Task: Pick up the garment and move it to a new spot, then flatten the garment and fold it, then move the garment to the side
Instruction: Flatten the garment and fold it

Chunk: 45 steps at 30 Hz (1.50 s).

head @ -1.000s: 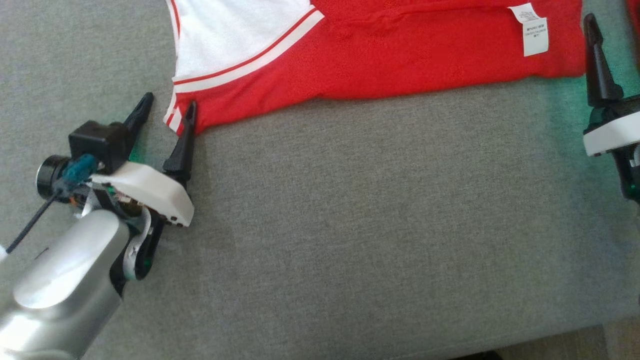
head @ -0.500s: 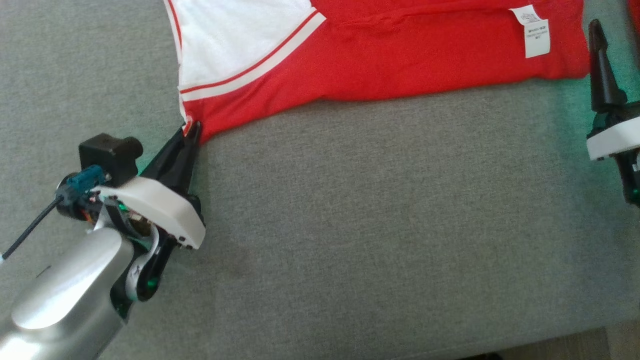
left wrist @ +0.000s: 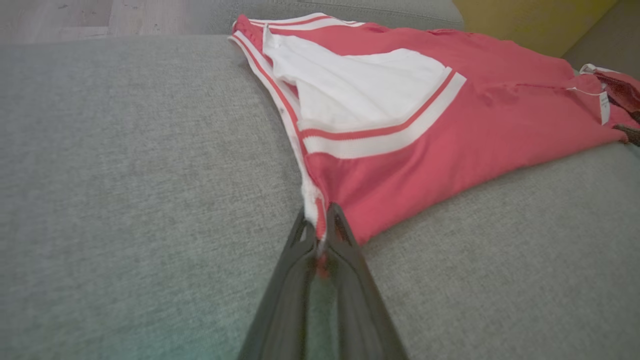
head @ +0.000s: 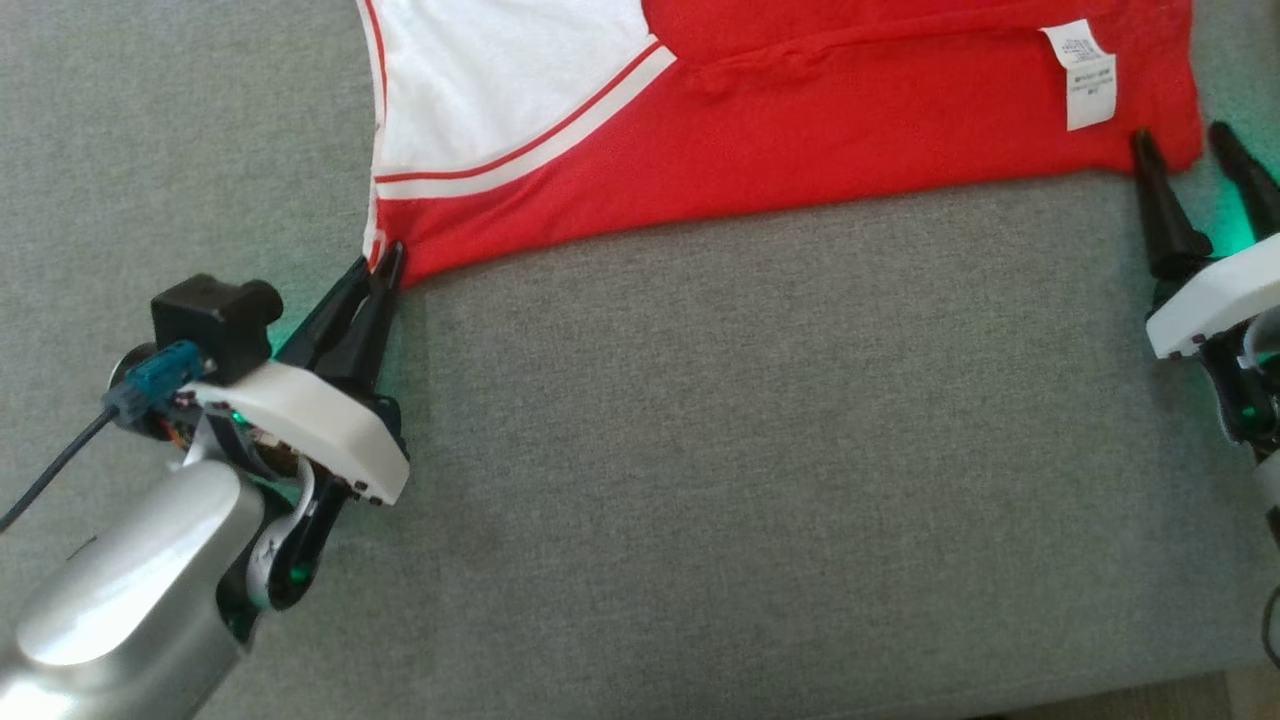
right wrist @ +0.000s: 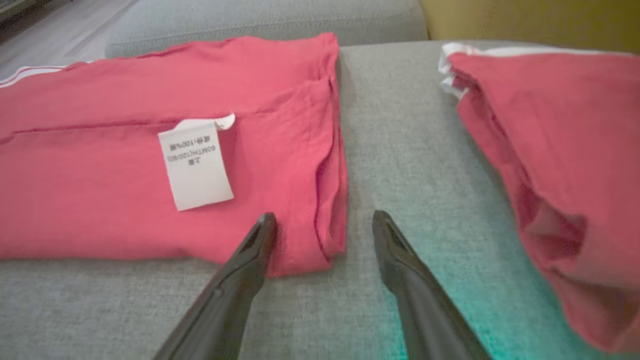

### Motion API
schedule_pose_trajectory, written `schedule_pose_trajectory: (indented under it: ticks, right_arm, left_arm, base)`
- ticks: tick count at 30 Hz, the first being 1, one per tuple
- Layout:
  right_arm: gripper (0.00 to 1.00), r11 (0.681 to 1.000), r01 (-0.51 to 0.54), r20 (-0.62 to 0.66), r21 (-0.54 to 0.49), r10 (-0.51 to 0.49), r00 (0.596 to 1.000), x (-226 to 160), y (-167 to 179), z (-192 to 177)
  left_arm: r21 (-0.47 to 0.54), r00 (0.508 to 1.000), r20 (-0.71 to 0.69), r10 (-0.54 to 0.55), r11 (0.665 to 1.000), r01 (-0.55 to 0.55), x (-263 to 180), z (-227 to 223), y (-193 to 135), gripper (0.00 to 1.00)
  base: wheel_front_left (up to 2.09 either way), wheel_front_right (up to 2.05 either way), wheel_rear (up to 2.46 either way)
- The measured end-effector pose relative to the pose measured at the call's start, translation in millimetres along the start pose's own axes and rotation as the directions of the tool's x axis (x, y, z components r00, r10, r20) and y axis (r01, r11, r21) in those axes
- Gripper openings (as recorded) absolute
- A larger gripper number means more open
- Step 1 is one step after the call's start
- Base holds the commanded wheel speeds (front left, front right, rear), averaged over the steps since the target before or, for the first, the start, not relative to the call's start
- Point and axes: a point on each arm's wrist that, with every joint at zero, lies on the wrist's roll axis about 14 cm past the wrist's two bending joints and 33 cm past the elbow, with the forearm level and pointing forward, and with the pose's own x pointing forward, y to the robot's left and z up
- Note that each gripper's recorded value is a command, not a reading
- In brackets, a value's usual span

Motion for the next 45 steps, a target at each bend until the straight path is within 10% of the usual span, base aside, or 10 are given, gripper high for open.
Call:
schedule_pose_trajectory:
  ticks: [2, 14, 33, 34, 35, 36, 37, 38, 45]
  right_arm:
    - [0.00, 1.000, -0.006, -0.019, 0.008, 0.007, 1.000, 1, 2, -2]
    - [0.00, 0.999, -0.034, -0.014, -0.009, 0.033, 0.999, -18, -2, 17]
    - [0.00, 0.999, 0.009, -0.144, 0.045, -0.003, 0.990, -122, -12, -49]
    - [0.05, 0.999, 0.009, -0.144, 0.045, -0.003, 0.990, -122, -12, -49]
    - [0.35, 0.999, 0.009, -0.142, 0.046, -0.003, 0.990, -122, -11, -48]
    - [1.00, 0.999, 0.014, -0.123, 0.040, -0.009, 0.992, -121, -10, -42]
    - [1.00, 0.999, 0.014, -0.123, 0.040, -0.009, 0.992, -121, -10, -42]
    - [1.00, 0.999, 0.017, -0.115, 0.030, -0.013, 0.993, -121, -11, -39]
    - [1.00, 0.999, 0.026, 0.007, -0.025, -0.026, 1.000, -117, -12, -5]
  left_arm:
    - [0.001, 1.000, 0.002, -0.003, 1.000, 0.003, -1, 1, 0, 0.00]
    - [-0.003, 0.999, 0.040, -0.003, 1.000, 0.003, -29, 1, -11, 0.00]
    - [-0.105, 0.996, -0.086, -0.028, 0.994, 0.018, -98, -63, -49, 0.00]
    - [-0.105, 0.996, -0.086, -0.028, 0.994, 0.018, -98, -63, -49, 0.00]
    - [-0.106, 0.995, -0.097, -0.025, 0.994, 0.014, -98, -65, -48, 0.00]
    - [-0.106, 0.993, -0.115, -0.029, 0.994, 0.017, -97, -68, -49, 0.14]
    - [-0.106, 0.993, -0.115, -0.029, 0.994, 0.017, -97, -68, -49, 0.39]
    - [-0.106, 0.993, -0.118, -0.030, 0.994, 0.017, -97, -68, -49, 1.00]
    - [-0.008, 0.996, -0.087, -0.035, 0.999, 0.034, -81, -42, -37, 1.00]
  base:
    - [0.00, 0.00, 0.00]
    - [0.00, 0.00, 0.00]
    - [0.00, 0.00, 0.00]
    - [0.00, 0.00, 0.00]
    - [0.00, 0.00, 0.00]
    - [0.00, 0.00, 0.00]
    - [0.00, 0.00, 0.00]
    - [0.00, 0.00, 0.00]
    - [0.00, 0.00, 0.00]
